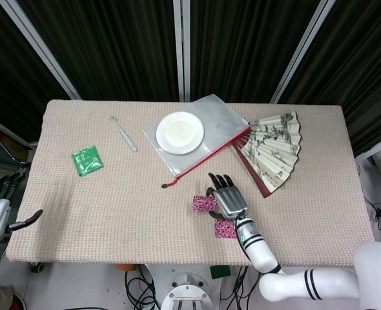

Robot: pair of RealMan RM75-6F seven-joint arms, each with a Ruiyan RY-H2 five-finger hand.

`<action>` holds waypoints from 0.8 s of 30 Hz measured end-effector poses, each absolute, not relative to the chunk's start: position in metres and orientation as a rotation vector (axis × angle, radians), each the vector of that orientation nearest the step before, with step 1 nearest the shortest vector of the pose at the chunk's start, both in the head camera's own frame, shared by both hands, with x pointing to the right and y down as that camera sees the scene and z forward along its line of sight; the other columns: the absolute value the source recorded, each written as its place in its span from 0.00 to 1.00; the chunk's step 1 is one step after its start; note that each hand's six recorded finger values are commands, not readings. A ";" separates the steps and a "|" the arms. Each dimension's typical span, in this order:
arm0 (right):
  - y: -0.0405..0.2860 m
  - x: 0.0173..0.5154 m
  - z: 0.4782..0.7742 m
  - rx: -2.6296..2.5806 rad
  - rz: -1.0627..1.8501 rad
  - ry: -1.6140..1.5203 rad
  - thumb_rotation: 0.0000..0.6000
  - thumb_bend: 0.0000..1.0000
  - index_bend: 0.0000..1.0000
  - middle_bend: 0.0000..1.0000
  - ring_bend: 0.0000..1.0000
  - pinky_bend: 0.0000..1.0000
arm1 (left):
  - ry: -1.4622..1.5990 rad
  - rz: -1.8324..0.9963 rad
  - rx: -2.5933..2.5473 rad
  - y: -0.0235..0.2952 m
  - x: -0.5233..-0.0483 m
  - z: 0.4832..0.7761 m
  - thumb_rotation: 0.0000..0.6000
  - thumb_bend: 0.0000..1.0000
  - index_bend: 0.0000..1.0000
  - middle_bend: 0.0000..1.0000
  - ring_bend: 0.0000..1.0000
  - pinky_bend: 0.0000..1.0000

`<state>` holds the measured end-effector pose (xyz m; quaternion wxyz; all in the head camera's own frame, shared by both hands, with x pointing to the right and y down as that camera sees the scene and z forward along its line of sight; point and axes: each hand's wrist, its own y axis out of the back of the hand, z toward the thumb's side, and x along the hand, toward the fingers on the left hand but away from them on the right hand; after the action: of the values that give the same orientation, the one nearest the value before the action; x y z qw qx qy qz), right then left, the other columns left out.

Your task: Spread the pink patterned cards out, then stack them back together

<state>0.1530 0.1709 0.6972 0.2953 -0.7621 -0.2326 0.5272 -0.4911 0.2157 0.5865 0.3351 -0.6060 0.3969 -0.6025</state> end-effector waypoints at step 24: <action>0.234 0.225 0.673 -2.073 1.511 -0.572 1.00 0.59 0.42 0.03 0.00 0.00 | 1.032 -1.552 -1.591 0.219 -0.487 0.585 0.16 0.10 0.07 0.05 0.03 0.17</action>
<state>0.2254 0.2344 0.6728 0.2540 -0.7628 -0.2105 0.5562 -0.4874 0.2189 0.5845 0.3386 -0.6107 0.3963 -0.5961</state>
